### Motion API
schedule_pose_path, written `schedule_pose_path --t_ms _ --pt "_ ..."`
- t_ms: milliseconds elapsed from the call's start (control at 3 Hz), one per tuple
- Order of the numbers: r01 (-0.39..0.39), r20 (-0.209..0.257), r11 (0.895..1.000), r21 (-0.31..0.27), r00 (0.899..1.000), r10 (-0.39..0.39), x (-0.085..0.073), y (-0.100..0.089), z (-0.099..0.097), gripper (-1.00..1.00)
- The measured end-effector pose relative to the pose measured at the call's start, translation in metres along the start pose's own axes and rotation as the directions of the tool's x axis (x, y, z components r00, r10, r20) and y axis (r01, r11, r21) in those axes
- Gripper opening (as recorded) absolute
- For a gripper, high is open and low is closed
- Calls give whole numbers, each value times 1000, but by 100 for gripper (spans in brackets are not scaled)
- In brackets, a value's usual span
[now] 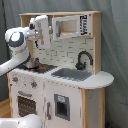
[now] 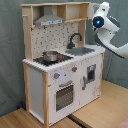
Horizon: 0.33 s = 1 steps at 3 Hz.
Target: Play with the kitchen
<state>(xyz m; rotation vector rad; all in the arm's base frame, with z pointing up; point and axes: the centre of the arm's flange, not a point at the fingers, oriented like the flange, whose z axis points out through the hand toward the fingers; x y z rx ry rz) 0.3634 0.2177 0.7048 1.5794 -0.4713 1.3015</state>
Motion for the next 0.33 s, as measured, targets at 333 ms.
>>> schedule_pose_path --t_ms 333 --pt "39 -60 997 65 998 -35 7 -3 -31 100"
